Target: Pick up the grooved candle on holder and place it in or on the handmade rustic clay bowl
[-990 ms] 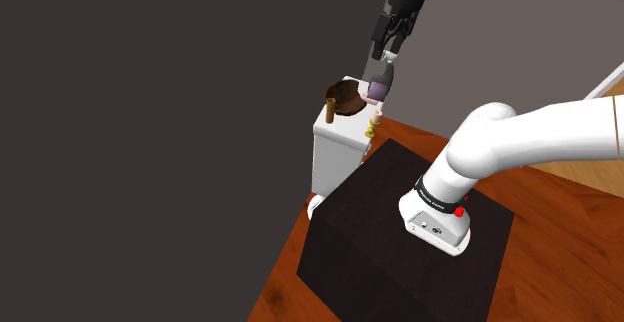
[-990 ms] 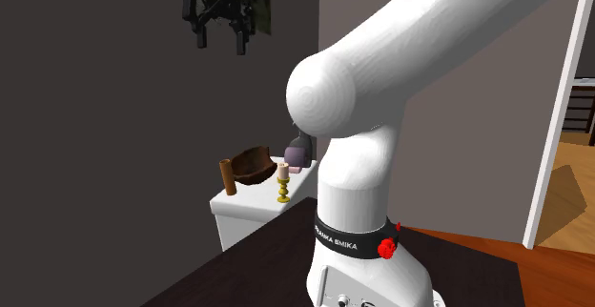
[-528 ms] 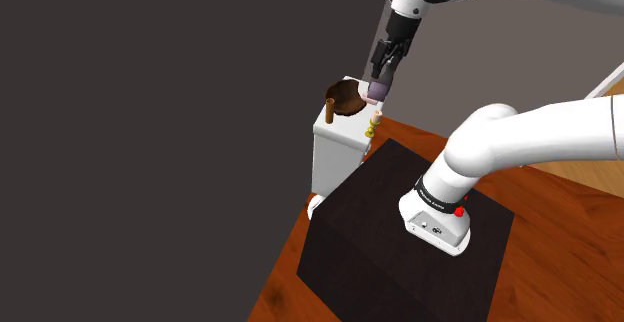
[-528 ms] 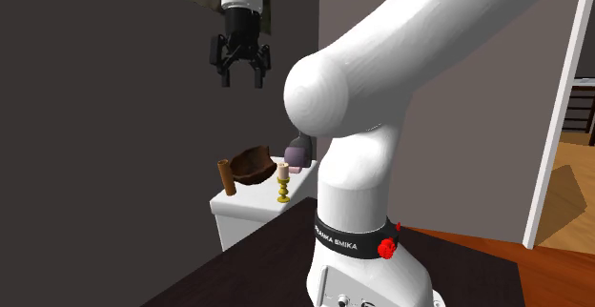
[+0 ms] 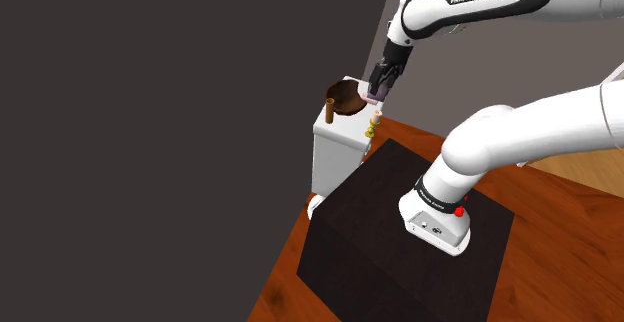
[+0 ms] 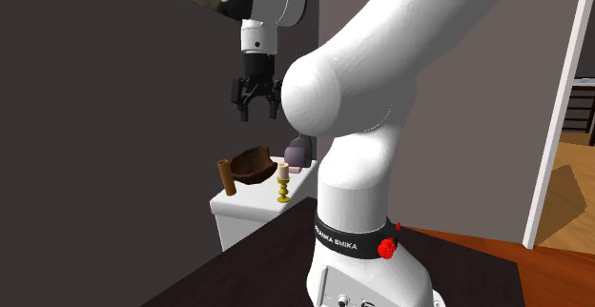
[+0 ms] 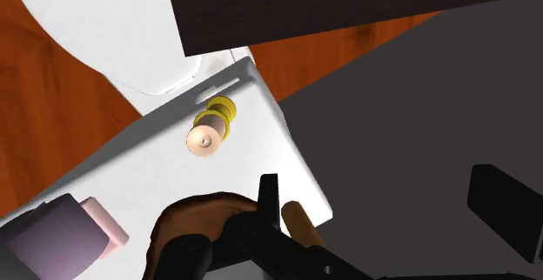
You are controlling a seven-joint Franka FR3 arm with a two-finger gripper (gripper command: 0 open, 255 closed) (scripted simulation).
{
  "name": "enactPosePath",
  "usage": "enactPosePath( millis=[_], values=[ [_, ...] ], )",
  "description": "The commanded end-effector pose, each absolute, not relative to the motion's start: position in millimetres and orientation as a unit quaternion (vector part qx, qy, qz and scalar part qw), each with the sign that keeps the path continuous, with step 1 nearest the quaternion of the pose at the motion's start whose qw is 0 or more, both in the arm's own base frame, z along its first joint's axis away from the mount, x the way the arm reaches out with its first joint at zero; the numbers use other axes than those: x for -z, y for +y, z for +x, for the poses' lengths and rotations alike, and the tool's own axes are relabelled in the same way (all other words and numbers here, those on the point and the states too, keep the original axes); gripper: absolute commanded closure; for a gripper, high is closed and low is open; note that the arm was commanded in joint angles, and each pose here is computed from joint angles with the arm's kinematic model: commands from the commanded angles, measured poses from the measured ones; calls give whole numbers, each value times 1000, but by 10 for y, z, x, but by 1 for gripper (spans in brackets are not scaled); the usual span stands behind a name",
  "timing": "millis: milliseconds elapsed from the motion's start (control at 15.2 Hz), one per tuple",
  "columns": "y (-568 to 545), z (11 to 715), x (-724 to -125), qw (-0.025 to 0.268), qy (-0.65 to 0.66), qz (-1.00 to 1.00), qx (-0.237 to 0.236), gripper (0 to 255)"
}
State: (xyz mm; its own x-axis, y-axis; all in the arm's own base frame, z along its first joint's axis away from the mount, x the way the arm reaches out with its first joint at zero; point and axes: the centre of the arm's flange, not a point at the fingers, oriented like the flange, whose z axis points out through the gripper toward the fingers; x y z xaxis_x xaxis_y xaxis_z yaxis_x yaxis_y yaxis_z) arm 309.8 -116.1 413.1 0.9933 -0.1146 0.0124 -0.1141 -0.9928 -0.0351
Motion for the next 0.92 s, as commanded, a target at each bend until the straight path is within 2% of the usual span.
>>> enactPosePath(
  millis=[0, 858],
  values=[
    [-1338, 3103, -3929, 15, 61, -998, 9, 0],
    [-2280, 3169, -2645, 7, 88, -996, 13, 0]
  ],
)
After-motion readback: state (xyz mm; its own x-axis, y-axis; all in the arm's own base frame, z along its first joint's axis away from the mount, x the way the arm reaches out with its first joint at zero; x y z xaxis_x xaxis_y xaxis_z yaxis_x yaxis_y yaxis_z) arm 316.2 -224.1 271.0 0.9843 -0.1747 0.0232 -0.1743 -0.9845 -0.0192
